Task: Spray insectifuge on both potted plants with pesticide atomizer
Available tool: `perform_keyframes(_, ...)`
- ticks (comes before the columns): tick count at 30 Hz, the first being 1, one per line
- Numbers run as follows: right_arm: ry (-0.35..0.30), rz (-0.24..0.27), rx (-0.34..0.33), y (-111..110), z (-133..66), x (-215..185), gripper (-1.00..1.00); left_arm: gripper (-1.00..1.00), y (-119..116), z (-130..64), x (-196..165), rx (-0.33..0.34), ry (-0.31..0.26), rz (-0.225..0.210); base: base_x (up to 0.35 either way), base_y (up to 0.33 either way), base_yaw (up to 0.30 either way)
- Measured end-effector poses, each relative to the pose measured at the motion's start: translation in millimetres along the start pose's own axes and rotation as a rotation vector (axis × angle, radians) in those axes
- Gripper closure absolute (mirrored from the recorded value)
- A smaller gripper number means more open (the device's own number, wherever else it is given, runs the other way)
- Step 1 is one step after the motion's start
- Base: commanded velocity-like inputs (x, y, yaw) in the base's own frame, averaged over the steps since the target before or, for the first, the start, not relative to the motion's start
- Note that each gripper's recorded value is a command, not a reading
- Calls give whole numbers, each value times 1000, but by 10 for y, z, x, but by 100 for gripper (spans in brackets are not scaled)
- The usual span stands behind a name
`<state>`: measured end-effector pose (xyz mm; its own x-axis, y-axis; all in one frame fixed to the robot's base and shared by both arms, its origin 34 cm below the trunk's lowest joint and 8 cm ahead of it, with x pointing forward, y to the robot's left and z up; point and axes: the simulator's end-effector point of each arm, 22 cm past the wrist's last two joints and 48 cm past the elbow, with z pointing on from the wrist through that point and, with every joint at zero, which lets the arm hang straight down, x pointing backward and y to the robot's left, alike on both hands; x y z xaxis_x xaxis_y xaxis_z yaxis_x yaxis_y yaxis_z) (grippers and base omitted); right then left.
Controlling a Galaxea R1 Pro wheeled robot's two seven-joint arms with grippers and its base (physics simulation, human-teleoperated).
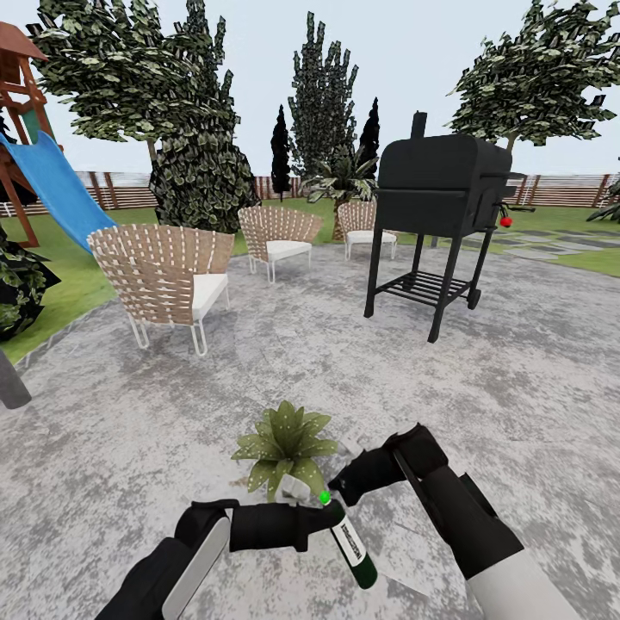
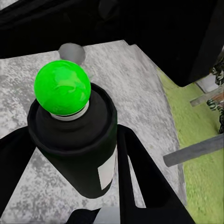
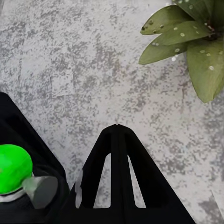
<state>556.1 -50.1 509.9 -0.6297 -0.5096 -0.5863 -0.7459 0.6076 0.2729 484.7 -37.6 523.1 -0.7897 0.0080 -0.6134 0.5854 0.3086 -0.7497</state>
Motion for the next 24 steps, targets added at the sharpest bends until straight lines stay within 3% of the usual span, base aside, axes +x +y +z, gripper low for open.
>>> perform_keyframes(9, -27, -27, 7, 37, -86, -101, 100, 100, 110, -5, 65, -29, 11, -19, 0, 0, 0)
perform_keyframes(15, 16, -61, -39, 245, 28, -25, 100, 100, 123, -14, 53, -33, 12, -16, 0, 0, 0)
perform_keyframes(17, 39, -101, -27, 265, 86, 20, 100, 100, 165, -14, 100, -49, 29, -4, 0, 0, 0)
perform_keyframes(24, 40, -101, -30, 274, 83, 25, 100, 100, 157, -20, 111, -46, 34, -4, 0, 0, 0)
